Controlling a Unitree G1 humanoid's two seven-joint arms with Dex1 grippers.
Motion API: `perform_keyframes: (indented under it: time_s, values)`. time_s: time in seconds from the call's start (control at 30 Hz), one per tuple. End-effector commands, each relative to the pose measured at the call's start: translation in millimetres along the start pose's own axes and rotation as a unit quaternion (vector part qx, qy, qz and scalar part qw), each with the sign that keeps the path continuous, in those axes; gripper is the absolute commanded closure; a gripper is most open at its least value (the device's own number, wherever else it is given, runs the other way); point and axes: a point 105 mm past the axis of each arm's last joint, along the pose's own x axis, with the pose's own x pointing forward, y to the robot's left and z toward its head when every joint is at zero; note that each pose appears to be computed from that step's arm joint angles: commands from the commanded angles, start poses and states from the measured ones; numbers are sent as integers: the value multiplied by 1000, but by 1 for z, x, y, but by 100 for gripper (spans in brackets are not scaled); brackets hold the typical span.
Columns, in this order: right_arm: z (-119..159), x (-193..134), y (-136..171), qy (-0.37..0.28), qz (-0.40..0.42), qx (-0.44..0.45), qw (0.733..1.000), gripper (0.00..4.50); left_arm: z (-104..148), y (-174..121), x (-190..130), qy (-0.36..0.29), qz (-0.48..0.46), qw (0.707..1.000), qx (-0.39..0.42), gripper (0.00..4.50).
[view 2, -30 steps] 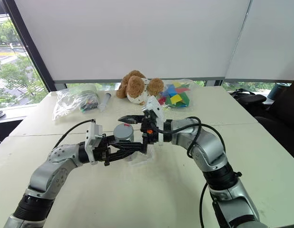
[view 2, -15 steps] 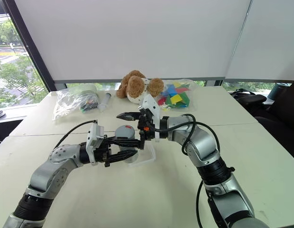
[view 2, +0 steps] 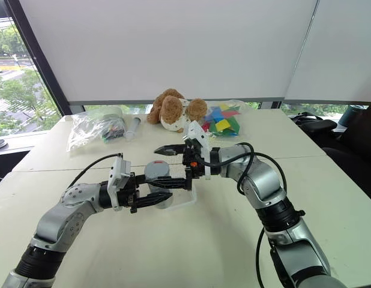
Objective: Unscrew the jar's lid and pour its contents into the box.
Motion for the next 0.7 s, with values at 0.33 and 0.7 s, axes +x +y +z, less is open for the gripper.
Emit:
perform_keyframes:
  time_s: [0.33, 0.7]
  values:
    - [11, -30, 5, -23, 13, 17, 1000, 6, 12, -10, -3, -15, -27, 999, 26, 227]
    - [29, 1, 18, -30, 49, 12, 998, 6, 11, -11, -1, -16, -31, 999, 23, 227]
